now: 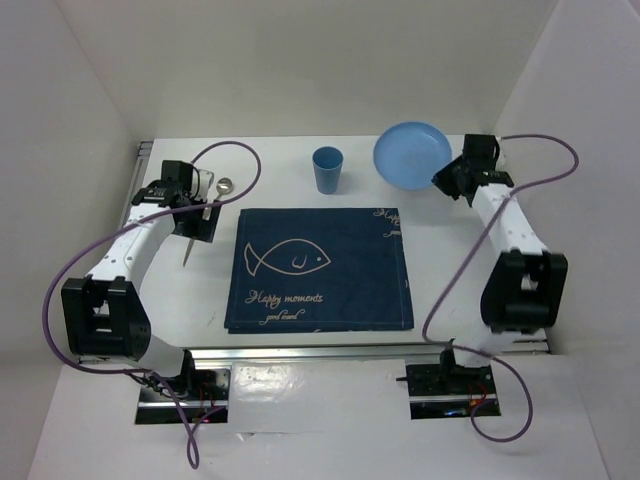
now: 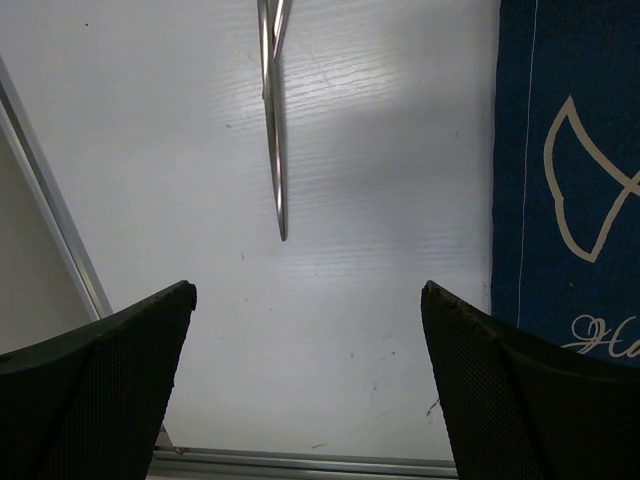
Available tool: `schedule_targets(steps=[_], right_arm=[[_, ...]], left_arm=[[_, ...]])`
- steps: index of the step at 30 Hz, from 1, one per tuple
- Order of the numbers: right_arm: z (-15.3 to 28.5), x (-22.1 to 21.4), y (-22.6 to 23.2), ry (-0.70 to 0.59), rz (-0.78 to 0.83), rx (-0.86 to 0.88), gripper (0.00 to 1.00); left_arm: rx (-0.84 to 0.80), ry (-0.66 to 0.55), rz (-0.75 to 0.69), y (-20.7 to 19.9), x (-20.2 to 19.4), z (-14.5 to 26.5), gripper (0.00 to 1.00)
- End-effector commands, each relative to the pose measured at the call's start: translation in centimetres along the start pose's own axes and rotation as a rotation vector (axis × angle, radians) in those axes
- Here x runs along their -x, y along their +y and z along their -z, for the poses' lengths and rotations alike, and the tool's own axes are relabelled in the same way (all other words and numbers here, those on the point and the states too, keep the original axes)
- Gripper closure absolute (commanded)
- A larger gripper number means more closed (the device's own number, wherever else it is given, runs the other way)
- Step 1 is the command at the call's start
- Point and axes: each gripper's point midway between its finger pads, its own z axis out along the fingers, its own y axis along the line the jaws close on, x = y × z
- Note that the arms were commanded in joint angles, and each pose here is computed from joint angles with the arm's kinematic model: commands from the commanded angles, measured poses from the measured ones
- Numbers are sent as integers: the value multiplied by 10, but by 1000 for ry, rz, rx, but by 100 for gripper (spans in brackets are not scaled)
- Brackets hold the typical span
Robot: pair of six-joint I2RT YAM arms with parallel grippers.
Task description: Set the dinner table for one person
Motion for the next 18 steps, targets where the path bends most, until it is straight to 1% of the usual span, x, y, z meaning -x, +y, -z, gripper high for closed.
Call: schedule_targets(steps=[1, 2, 3, 4, 5, 6, 8, 9, 11, 13, 15, 16, 18], right_arm=[[70, -8, 33, -82, 122, 134, 100], [80, -21, 38, -71, 160, 160, 100], [83, -37, 29, -43, 187, 152, 100], [91, -49, 33, -25, 217, 180, 100], [103, -58, 38, -20, 281, 222, 100], [111, -84, 44, 33, 340, 254, 100], [116, -117, 45, 106, 429, 272, 100], [125, -146, 48, 160, 523, 298, 100], [122, -191, 41, 302, 631, 329, 100], [124, -230, 35, 440, 687, 349, 100], [108, -258, 16, 531, 736, 277, 100], [106, -269, 13, 544, 765, 261, 100], [91, -283, 3, 563, 776, 245, 100]], left_arm=[[-22, -69, 34, 0, 17, 14, 0], [-20, -81, 36, 0, 19, 18, 0], [-20, -81, 36, 0, 19, 18, 0], [-27, -107, 38, 0, 22, 25, 0], [-26, -116, 39, 0, 23, 28, 0], [-36, -115, 38, -2, 20, 28, 0], [-36, -117, 38, -2, 17, 30, 0], [-43, -132, 39, -3, 19, 34, 0], [-42, -136, 39, -3, 17, 36, 0], [-43, -135, 39, -4, 14, 36, 0], [-52, -136, 39, -6, 12, 37, 0], [-50, -147, 40, -5, 13, 40, 0], [-56, -147, 46, -4, 12, 40, 0]])
